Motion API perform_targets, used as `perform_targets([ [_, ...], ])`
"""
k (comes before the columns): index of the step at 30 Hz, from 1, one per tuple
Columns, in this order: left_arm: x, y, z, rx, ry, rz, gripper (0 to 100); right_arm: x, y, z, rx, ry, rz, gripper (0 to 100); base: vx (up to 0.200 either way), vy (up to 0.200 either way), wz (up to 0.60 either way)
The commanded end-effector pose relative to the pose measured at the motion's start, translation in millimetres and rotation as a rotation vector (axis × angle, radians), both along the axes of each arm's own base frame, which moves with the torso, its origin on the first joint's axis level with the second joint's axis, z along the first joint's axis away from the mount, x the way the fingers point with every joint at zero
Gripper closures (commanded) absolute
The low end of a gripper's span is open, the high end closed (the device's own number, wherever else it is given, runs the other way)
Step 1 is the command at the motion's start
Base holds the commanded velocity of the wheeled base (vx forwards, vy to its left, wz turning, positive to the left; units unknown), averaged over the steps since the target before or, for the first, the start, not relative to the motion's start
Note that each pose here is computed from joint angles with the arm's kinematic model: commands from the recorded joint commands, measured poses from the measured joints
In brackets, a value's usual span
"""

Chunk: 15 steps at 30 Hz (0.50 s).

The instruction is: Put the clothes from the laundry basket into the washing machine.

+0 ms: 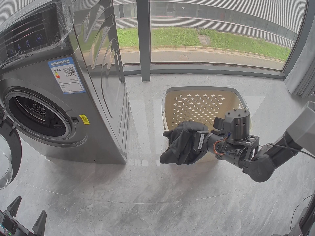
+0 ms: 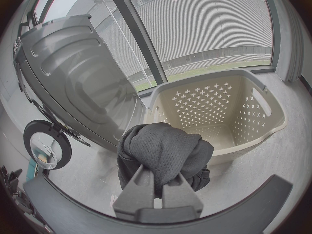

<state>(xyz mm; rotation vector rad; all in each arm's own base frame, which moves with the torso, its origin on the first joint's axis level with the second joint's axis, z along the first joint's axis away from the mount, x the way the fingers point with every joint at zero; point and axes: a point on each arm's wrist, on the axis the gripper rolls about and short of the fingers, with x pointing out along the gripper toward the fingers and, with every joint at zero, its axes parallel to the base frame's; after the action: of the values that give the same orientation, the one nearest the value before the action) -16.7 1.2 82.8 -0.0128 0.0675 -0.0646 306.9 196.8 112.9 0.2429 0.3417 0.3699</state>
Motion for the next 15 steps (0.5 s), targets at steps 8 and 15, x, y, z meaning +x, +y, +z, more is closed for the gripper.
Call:
perform_targets([
  [8,1,0,-5,0.001,0.019,-0.001,0,-86,-30,91,0.102,-0.223,0.087,100,0.000,0.000,0.00],
  [15,1,0,-5,-0.001,0.019,-0.002,0,-120,-45,103,0.070,-0.299,0.134,100,0.000,0.000,0.00],
])
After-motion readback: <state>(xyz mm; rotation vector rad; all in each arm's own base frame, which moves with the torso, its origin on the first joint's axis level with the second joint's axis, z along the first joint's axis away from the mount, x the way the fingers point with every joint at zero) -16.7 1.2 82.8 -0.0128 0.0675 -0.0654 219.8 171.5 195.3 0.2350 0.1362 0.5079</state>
